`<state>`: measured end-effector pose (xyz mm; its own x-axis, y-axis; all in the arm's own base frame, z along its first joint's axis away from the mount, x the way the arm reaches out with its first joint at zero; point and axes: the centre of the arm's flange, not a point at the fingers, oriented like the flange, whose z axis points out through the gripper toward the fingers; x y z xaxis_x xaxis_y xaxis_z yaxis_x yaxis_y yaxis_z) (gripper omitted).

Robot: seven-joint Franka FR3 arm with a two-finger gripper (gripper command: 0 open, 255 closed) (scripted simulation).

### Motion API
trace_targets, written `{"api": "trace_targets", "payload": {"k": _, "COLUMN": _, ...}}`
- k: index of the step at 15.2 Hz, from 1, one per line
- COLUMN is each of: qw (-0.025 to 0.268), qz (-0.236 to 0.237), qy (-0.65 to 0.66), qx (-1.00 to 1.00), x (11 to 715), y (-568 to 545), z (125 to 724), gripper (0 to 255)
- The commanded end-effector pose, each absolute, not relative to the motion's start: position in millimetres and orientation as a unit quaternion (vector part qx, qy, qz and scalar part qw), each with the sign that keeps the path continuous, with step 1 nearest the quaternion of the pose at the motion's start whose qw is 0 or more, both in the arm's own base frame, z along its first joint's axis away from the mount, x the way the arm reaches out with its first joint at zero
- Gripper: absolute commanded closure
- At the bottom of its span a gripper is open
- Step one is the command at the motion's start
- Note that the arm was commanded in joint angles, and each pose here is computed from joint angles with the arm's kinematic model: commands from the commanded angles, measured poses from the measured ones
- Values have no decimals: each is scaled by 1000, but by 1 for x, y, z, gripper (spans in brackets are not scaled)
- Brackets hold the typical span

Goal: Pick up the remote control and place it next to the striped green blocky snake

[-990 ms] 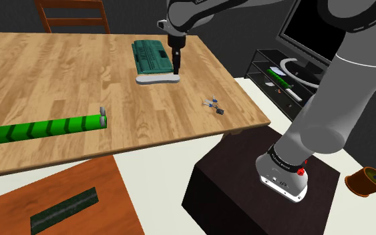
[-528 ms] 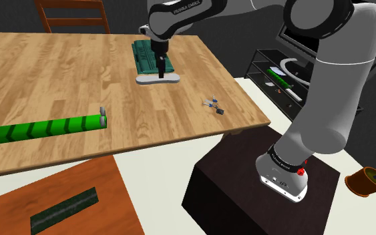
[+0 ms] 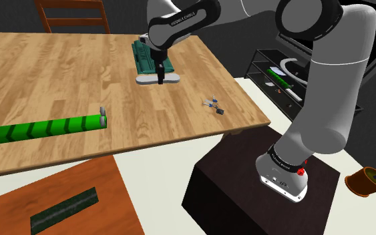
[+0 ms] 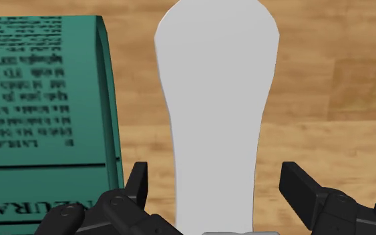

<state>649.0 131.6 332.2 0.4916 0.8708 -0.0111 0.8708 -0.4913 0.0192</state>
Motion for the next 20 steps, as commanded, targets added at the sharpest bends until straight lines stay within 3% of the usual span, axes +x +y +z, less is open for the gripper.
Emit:
{"api": "trace_targets", "payload": {"k": 1, "qw": 11, "qz": 0, "qy": 504, "qx": 863, "x": 649, "y": 132, "z": 330, "gripper": 0}}
{"api": "trace_targets", "payload": {"k": 6, "qw": 11, "qz": 0, "qy": 504, "qx": 864, "x": 649, "y": 132, "z": 330, "gripper": 0}}
{"api": "trace_targets", "payload": {"k": 7, "qw": 11, "qz": 0, "qy": 504, "qx": 864, "x": 649, "y": 132, "z": 330, "gripper": 255}}
{"api": "trace_targets", "payload": {"k": 20, "qw": 11, "qz": 0, "qy": 504, "qx": 863, "x": 649, "y": 132, "z": 352, "gripper": 255}}
